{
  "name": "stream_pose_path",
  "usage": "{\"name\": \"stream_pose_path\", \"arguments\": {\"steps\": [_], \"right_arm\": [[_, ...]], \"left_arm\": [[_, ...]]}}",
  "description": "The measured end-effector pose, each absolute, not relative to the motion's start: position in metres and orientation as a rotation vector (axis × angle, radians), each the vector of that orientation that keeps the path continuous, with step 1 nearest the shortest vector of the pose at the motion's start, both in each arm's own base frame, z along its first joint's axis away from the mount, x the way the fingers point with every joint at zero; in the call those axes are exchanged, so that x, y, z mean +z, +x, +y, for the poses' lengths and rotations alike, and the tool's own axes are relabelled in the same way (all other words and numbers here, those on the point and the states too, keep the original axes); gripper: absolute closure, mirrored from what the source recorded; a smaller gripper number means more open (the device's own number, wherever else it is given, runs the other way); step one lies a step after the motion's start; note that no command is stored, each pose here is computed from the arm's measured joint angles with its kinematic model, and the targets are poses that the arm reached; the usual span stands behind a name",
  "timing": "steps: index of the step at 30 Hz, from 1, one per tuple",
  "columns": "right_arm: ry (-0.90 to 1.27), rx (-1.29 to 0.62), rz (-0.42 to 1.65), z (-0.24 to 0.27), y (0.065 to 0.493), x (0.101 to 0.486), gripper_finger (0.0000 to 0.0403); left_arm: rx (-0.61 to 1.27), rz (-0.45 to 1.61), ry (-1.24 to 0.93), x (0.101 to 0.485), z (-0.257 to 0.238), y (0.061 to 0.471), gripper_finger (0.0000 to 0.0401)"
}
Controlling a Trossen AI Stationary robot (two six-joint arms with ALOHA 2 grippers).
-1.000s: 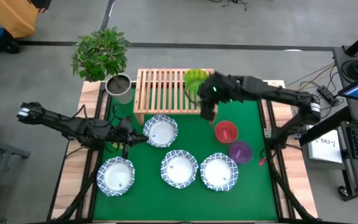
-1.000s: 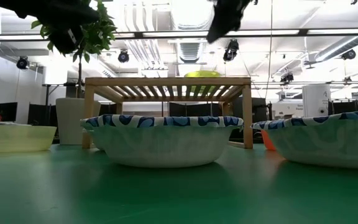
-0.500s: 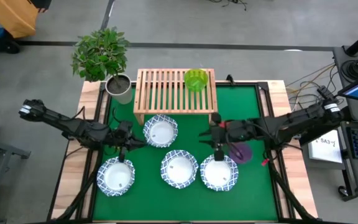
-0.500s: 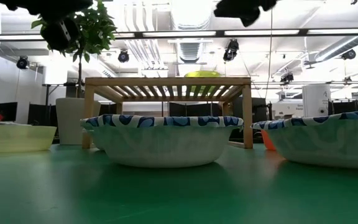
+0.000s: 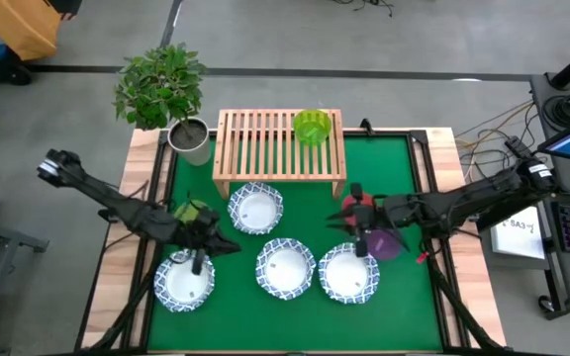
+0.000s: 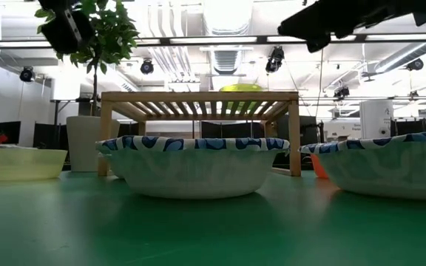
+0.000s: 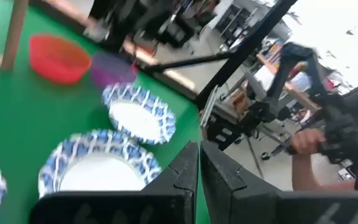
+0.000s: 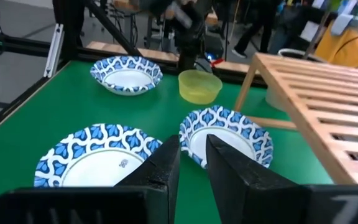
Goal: Place and stack bowls onto a shelf
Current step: Put the white patterned bowl on the shelf
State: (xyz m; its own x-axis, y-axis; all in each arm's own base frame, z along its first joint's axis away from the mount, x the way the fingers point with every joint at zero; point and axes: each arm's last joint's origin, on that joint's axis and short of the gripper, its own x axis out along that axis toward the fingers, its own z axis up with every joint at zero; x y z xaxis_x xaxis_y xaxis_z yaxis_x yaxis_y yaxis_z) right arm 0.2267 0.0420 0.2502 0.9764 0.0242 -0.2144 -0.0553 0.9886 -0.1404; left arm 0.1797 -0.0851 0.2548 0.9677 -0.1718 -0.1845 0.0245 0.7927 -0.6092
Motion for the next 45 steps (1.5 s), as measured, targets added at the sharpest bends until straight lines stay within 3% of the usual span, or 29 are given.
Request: {"name": "stream_pose_path", "arguments": {"steps": [7,16,27,31,45], "right_arm": [[-0.179,0.069,0.173,0.041,0.220,0.258,0.0330],[-0.192,0.074,0.177,0.041,0.219,0.258,0.0339],[-0.199,0.074,0.175,0.041,0.219,0.258,0.0339],[-0.198,0.074,0.175,0.041,0.219,0.258,0.0339],[-0.199,0.074,0.175,0.041,0.219,0.258,0.0339]], "left_arm": [[-0.083,0.397,-0.690,0.227,-0.096,0.197,0.0401],[-0.021,0.712,-0.545,0.201,-0.108,0.216,0.0401],[0.028,1.047,-0.001,0.215,-0.114,0.240,0.0394],[0.107,1.100,0.161,0.221,-0.103,0.247,0.0371],[0.131,1.213,0.354,0.194,-0.071,0.272,0.0238]]}}
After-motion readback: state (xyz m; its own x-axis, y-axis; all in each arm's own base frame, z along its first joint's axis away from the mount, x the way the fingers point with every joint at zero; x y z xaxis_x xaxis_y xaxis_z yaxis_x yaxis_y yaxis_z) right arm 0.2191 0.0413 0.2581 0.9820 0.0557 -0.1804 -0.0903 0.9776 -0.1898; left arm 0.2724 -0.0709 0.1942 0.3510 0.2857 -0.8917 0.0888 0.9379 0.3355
